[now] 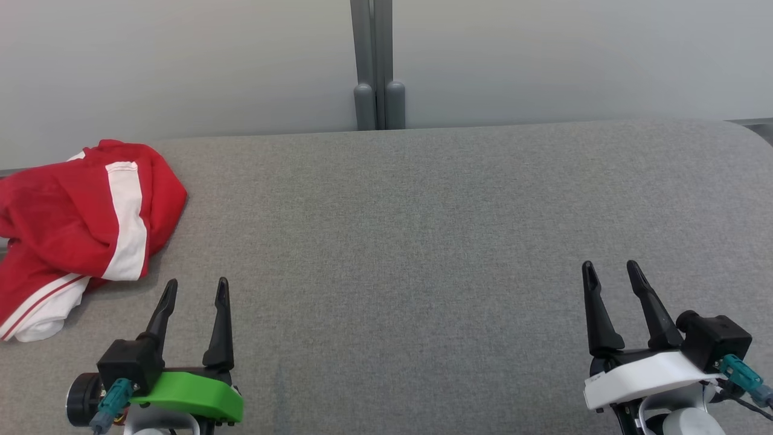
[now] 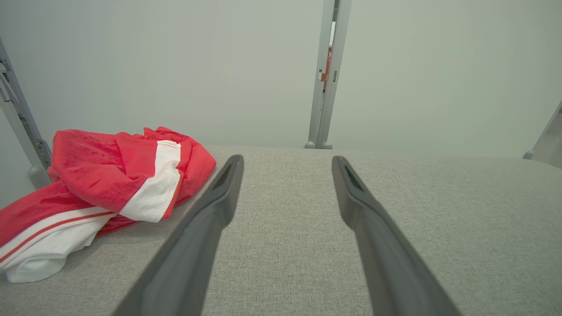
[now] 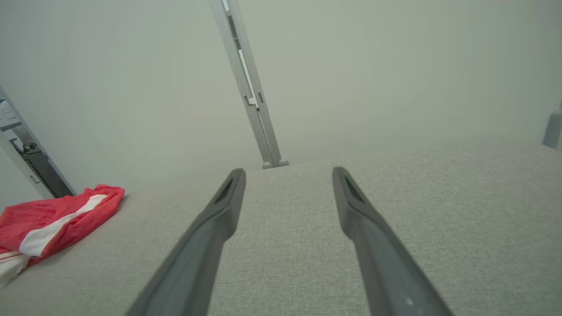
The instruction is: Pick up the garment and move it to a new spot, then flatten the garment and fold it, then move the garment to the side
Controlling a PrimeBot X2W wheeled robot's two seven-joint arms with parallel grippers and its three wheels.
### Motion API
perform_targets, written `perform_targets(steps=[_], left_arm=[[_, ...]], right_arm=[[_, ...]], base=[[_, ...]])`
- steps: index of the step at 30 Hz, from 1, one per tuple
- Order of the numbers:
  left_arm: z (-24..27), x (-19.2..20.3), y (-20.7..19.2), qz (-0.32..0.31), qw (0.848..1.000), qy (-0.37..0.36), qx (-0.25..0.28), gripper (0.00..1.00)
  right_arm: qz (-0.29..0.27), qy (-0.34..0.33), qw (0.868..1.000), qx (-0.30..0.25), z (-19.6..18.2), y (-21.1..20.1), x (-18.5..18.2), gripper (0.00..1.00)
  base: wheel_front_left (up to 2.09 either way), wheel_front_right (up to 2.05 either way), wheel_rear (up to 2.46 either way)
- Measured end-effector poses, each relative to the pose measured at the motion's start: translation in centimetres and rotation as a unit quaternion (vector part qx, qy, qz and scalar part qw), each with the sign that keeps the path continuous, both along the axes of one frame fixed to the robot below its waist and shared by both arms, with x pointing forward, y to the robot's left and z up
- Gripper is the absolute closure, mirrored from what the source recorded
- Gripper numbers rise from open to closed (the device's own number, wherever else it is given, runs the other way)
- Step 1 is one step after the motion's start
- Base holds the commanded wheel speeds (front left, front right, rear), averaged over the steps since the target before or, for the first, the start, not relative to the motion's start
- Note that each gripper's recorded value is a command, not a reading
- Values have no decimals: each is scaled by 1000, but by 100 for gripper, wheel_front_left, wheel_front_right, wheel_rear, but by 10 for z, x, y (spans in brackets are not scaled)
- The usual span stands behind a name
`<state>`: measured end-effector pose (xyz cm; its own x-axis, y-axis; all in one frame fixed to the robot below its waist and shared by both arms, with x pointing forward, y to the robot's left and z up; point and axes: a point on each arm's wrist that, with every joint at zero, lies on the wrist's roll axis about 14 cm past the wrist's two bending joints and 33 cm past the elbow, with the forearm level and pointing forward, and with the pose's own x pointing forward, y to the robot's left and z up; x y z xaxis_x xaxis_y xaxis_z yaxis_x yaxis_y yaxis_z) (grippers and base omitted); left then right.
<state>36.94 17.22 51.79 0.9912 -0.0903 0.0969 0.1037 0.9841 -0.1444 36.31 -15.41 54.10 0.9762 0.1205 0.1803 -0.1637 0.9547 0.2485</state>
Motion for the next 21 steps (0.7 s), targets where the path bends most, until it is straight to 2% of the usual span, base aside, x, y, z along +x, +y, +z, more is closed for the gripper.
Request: perform_targets(steps=[21], left_arm=[[-12,-3,-1,-5,999,21,43,0]], right_arm=[[5,-29,997,-71,7,5,-6,0]], base=[[0,0,0]])
